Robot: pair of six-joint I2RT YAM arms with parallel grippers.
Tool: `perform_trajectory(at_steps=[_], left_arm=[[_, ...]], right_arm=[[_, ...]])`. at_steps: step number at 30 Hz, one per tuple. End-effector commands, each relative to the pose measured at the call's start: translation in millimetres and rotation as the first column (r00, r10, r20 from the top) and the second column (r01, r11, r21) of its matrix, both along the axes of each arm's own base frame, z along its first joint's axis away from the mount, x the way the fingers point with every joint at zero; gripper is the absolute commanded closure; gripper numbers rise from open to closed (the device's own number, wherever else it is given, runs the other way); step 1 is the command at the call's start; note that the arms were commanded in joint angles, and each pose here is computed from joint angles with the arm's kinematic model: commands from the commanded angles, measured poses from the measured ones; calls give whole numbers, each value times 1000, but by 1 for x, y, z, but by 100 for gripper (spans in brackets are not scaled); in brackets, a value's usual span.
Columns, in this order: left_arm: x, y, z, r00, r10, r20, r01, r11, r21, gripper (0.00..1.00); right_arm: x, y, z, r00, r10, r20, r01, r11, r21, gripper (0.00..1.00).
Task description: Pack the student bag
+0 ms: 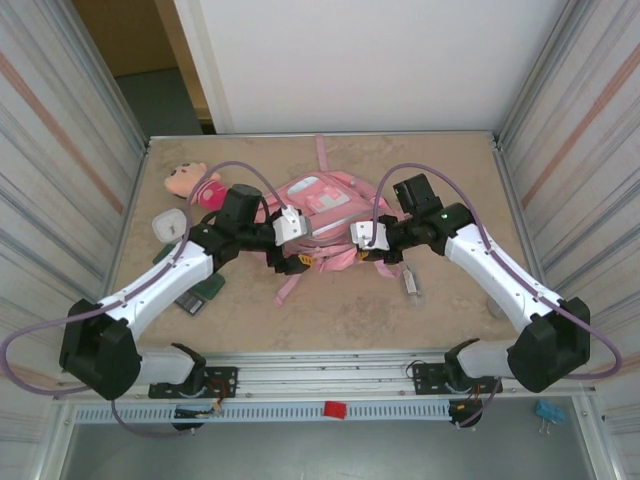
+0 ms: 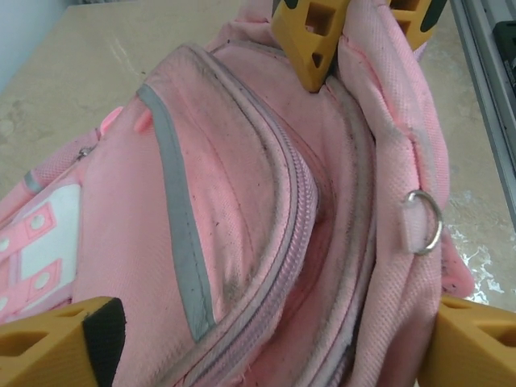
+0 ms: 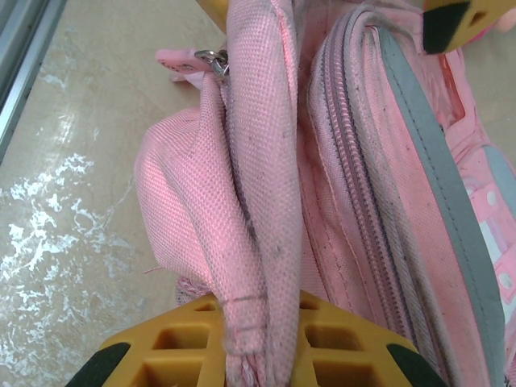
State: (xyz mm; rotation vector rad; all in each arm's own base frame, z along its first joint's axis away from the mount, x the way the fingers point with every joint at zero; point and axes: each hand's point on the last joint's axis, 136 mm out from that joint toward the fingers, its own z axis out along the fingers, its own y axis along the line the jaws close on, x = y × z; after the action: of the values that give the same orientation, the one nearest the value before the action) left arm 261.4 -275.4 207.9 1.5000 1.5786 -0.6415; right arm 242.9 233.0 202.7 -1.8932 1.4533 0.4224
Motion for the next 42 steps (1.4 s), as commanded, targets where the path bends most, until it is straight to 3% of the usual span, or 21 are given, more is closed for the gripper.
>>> perform_trajectory(at_steps=[1, 4, 8, 10, 12, 15, 18, 23, 25, 27, 29, 34, 42], left_arm=[[2, -14, 19, 996, -54, 64, 58, 996, -64, 28], [-8, -19, 19, 996, -87, 9, 87, 991, -101, 55], [-6, -21, 23, 992, -18, -123, -3, 986, -168, 100], [0, -20, 23, 975, 55, -214, -98, 976, -195, 100], [2, -21, 23, 947, 88, -309, -163, 961, -225, 100], [0, -26, 25, 911, 79, -405, -200, 943, -265, 100], [-3, -29, 25, 881, 60, -469, -209, 939, -273, 100], [-5, -30, 24, 840, 67, -538, -228, 944, -237, 100], [-6, -31, 26, 826, 54, -561, -225, 944, -240, 100], [-8, -34, 28, 808, 40, -587, -224, 944, -244, 100], [-8, -35, 29, 789, 32, -613, -224, 944, -240, 100], [-10, -38, 28, 753, 22, -657, -225, 948, -226, 100], [-16, -40, 34, 761, -38, -648, -178, 947, -266, 100]], right_arm=[[-3, 18, 41, 993, 88, 76, -97, 987, 128, 99], [3, 16, 40, 997, 48, 58, -55, 990, 127, 95], [15, 8, 42, 987, -150, -48, 156, 977, 144, 73], [18, 3, 47, 951, -278, -133, 298, 940, 169, 59], [21, -5, 56, 870, -429, -244, 476, 859, 186, 50], [17, -20, 62, 705, -598, -381, 683, 718, 135, 43], [1, -30, 62, 546, -712, -442, 808, 588, 51, 38], [-25, -41, 69, 304, -823, -480, 933, 359, -24, 39], [-32, -34, 71, 182, -796, -578, 964, 261, -55, 43], [-39, -15, 69, 87, -721, -687, 969, 222, -110, 47], [-42, 3, 66, 38, -666, -745, 970, 204, -133, 51], [-37, 30, 55, -13, -646, -764, 973, 167, -158, 55], [-13, 37, 37, -108, -633, -767, 982, 51, -180, 62]])
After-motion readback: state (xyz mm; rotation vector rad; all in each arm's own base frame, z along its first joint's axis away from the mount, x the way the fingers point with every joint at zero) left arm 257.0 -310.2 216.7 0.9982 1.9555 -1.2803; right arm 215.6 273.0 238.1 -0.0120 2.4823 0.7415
